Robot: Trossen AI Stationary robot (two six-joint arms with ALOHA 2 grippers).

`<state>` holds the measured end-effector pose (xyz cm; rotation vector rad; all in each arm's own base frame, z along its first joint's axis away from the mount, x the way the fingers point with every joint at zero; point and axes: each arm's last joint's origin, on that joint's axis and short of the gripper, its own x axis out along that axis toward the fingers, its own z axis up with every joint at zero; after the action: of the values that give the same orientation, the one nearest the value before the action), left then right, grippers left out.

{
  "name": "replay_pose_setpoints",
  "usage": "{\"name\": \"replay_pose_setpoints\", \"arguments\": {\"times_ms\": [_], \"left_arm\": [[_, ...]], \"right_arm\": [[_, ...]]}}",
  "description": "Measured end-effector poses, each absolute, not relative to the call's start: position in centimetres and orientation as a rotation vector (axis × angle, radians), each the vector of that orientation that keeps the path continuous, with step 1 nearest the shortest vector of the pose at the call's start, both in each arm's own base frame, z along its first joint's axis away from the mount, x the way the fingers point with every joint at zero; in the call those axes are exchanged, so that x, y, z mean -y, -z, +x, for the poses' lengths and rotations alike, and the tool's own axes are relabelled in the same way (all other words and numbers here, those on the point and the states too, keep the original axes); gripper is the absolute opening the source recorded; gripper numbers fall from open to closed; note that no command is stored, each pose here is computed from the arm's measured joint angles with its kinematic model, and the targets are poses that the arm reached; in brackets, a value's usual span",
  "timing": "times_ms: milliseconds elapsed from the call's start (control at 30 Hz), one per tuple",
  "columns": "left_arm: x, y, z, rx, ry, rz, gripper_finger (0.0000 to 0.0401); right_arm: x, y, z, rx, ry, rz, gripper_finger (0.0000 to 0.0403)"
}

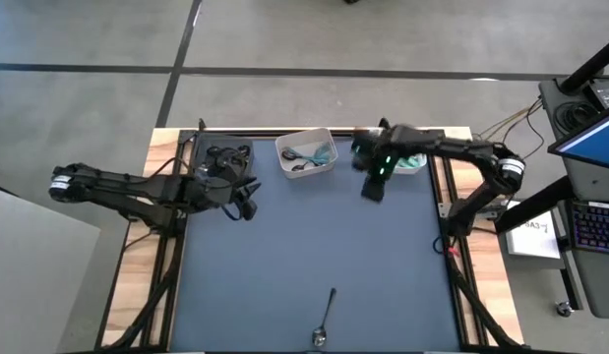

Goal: Sort silverware by color (type)
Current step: Put the black spoon into the black bin

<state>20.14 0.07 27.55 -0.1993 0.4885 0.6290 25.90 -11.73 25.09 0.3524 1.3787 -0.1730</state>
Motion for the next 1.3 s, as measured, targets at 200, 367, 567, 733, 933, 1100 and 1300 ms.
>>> {"name": "replay_pose_setpoints", "arguments": {"times_ms": [200, 367, 567, 733, 933, 1100, 1300], "left_arm": [[0.2, -27.1, 19.9, -0.549, -0.532, -0.240, 0.0079], [0.5, -26.8, 20.0, -0.594, -0.432, -0.226, 0.0079], [1.3, -27.0, 20.2, -0.616, -0.293, -0.305, 0.0079], [2.8, -27.4, 20.1, -0.598, -0.251, -0.351, 0.0079], [4.4, -28.9, 20.0, -0.524, -0.279, -0.488, 0.0079], [6.0, -30.4, 20.0, -0.501, -0.195, -0.489, 0.0079], [7.9, -32.3, 19.9, -0.458, -0.145, -0.510, 0.0079]], "right_arm": [[3.5, -24.2, 29.8, -1.318, -0.121, 0.076, 0.0075], [-2.8, -24.1, 32.0, -1.144, -0.291, -0.075, 0.0070], [-9.1, -22.9, 33.2, -0.999, -0.526, -0.300, 0.0070], [-11.9, -20.5, 33.4, -1.052, -0.594, -0.341, 0.0070], [-14.9, -17.9, 33.7, -1.065, -0.677, -0.339, 0.0060], [-18.1, -17.4, 34.9, -0.953, -0.718, -0.394, 0.0051], [-20.7, -15.8, 36.2, -0.947, -0.742, -0.487, 0.0048]]}}
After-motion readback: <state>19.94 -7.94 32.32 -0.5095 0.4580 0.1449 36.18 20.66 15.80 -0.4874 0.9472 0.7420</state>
